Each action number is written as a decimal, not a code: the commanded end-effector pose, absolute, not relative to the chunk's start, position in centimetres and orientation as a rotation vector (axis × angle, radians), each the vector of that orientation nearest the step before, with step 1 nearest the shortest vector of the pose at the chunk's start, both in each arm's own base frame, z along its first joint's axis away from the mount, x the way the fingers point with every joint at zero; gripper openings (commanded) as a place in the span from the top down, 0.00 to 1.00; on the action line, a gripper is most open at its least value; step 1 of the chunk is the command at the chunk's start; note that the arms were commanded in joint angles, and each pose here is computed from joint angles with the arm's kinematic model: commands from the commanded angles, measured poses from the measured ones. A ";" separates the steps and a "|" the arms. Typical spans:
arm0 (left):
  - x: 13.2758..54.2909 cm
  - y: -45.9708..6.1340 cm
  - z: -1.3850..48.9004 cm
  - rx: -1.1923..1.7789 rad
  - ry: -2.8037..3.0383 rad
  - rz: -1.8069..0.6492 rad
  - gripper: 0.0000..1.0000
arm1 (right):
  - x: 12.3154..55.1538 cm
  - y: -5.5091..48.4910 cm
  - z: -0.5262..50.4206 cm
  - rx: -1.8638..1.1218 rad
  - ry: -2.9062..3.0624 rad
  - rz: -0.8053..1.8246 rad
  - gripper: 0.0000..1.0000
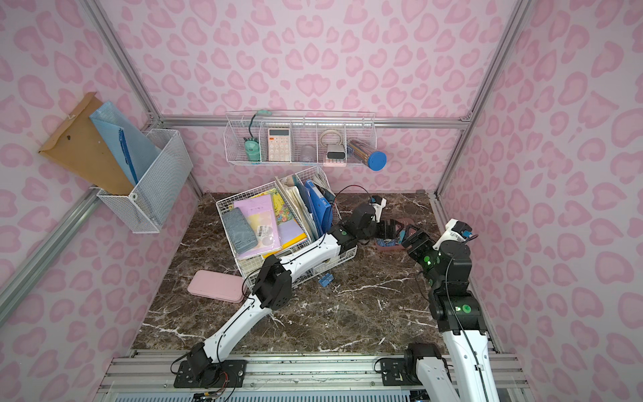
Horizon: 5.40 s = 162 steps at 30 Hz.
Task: Put the binder clips in the storage box
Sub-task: Place the binder clip in the storage box, then pick up the binder clip at the center of the board, then place the binder clip in the storage box.
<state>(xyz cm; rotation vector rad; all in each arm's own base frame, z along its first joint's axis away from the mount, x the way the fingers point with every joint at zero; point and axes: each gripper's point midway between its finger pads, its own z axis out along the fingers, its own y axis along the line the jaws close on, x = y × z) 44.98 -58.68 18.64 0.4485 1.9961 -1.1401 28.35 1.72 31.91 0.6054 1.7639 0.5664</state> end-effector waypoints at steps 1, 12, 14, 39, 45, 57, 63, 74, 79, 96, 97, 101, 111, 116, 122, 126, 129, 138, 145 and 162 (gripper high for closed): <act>43.9 -58.5 22.0 0.550 1.929 -1.067 0.00 | 28.4 1.9 32.6 0.591 1.754 0.579 0.14; 37.2 -50.1 36.9 0.513 1.928 -1.043 0.02 | 28.9 2.9 32.1 0.603 1.821 0.617 0.16; 34.4 -47.0 40.3 0.514 1.892 -1.076 0.03 | 29.3 4.0 30.5 0.625 1.889 0.646 0.16; 18.5 -22.4 28.6 0.350 2.295 -0.748 0.03 | 24.8 26.3 8.8 0.791 2.534 0.864 0.20; 18.9 -22.4 28.8 0.407 2.274 -0.701 0.04 | 25.6 26.6 7.3 0.819 2.553 0.866 0.31; 19.2 -23.3 27.4 0.451 2.337 -0.657 0.03 | 26.3 27.1 6.7 0.816 2.545 0.891 0.64; 19.2 -23.9 27.6 0.466 2.336 -0.680 0.03 | 26.4 26.8 6.3 0.805 2.549 0.858 0.81; 19.3 -23.9 28.0 0.462 2.315 -0.685 0.02 | 26.6 25.0 7.8 0.640 2.560 0.686 1.00; 19.4 -24.6 28.3 0.483 2.309 -0.705 0.02 | 26.6 22.1 10.7 0.544 2.491 0.547 1.00; 19.5 -25.3 28.5 0.505 2.301 -0.720 0.02 | 37.4 5.6 20.4 0.294 2.264 0.397 1.00; 19.5 -25.2 28.5 0.505 2.301 -0.720 0.02 | 38.0 4.8 20.3 0.291 2.272 0.382 1.00; 19.5 -25.1 28.3 0.499 2.299 -0.718 0.02 | 40.6 0.4 19.8 0.324 2.295 0.250 1.00; 19.2 -24.6 28.5 0.503 2.285 -0.717 0.02 | 46.5 -5.7 16.4 0.363 2.426 0.043 1.00; 19.2 -24.4 28.6 0.491 2.283 -0.717 0.02 | 48.5 -6.3 13.5 0.334 2.515 0.011 1.00; 19.2 -24.2 28.7 0.479 2.276 -0.713 0.02 | 49.3 -6.1 11.5 0.315 2.571 0.026 1.00; 19.4 -24.4 28.7 0.476 2.275 -0.718 0.02 | 48.7 -5.4 10.6 0.301 2.593 0.052 1.00; 19.4 -24.6 28.7 0.477 2.276 -0.727 0.02 | 48.1 -5.1 10.2 0.285 2.600 0.055 1.00; 19.3 -24.6 28.4 0.486 2.277 -0.728 0.02 | 48.0 -3.9 8.1 0.272 2.656 0.140 0.92; 19.2 -24.2 28.0 0.474 2.280 -0.715 0.02 | 48.6 -4.4 9.5 0.310 2.637 0.113 0.70; 21.4 -12.5 30.4 0.193 2.043 -0.191 0.03 | 40.4 -5.2 25.0 0.435 1.995 -0.025 0.00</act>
